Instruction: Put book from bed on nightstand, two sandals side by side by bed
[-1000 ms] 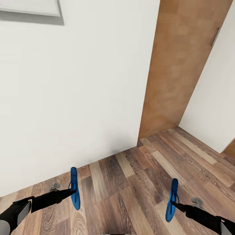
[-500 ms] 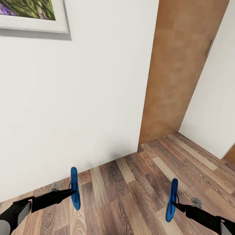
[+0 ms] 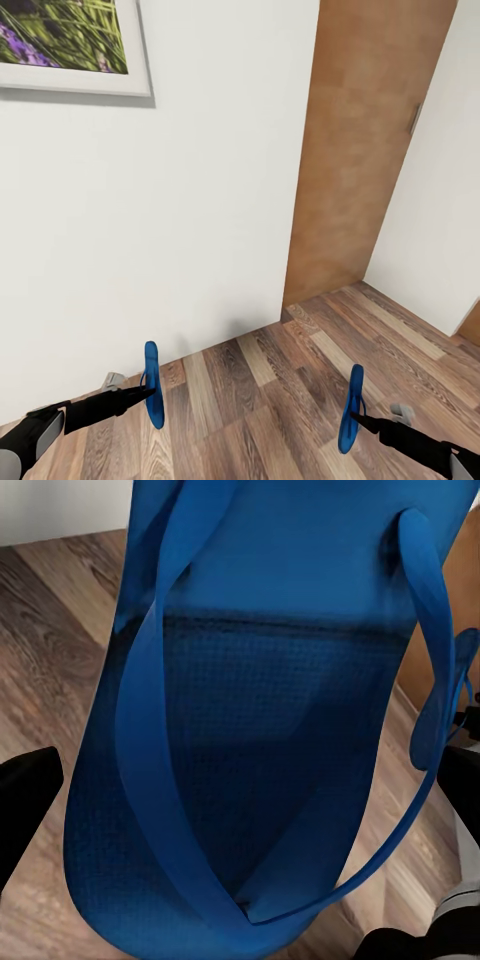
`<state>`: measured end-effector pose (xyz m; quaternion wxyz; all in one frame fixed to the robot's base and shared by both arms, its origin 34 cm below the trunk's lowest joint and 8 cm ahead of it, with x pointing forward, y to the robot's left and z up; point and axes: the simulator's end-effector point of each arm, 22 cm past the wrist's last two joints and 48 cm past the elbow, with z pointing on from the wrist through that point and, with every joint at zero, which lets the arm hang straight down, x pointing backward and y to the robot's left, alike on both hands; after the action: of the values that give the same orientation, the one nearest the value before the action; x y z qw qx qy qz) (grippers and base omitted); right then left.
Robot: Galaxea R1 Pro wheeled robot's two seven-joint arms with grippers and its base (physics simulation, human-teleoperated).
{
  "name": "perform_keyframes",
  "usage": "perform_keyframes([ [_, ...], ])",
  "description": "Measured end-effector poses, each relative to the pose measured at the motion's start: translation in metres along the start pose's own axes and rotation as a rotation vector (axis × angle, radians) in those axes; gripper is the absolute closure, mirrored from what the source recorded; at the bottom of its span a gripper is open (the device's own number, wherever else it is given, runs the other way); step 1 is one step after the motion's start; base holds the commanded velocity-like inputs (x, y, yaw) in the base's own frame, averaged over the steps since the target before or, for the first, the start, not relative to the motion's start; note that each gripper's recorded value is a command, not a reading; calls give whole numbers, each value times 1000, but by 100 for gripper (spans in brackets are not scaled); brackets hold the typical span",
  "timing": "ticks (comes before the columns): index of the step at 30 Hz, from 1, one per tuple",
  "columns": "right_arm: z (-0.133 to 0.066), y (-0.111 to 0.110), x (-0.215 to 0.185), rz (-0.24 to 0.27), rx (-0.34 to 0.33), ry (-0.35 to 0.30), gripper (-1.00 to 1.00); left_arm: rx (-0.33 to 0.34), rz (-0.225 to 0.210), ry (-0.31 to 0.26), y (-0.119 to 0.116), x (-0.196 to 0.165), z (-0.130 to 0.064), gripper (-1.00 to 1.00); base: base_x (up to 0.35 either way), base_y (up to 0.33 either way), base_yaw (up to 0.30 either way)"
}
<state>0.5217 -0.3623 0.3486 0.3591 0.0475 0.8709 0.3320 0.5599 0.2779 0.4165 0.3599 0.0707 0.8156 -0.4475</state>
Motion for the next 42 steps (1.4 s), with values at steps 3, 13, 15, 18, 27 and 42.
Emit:
perform_keyframes([
  [3, -2, 3, -5, -7, -4, -10, 100, 2, 10, -7, -4, -5, -2, 100, 0, 0, 0],
  [13, -8, 14, -21, -29, -17, -41, 100, 11, 41, -31, -16, -20, -7, 100, 0, 0, 0],
  [15, -9, 16, -24, -33, -20, -47, 100, 13, 48, -36, -19, -24, -8, 100, 0, 0, 0],
  [18, -11, 20, -28, -40, -24, -57, 100, 15, 57, -43, -23, -28, -10, 100, 0, 0, 0],
  [27, -18, 30, -43, -53, -32, -76, 100, 20, 76, -58, -35, -43, -15, 100, 0, 0, 0],
  [42, -25, 43, -60, -54, -31, -74, 100, 20, 75, -56, -47, -61, -19, 100, 0, 0, 0],
])
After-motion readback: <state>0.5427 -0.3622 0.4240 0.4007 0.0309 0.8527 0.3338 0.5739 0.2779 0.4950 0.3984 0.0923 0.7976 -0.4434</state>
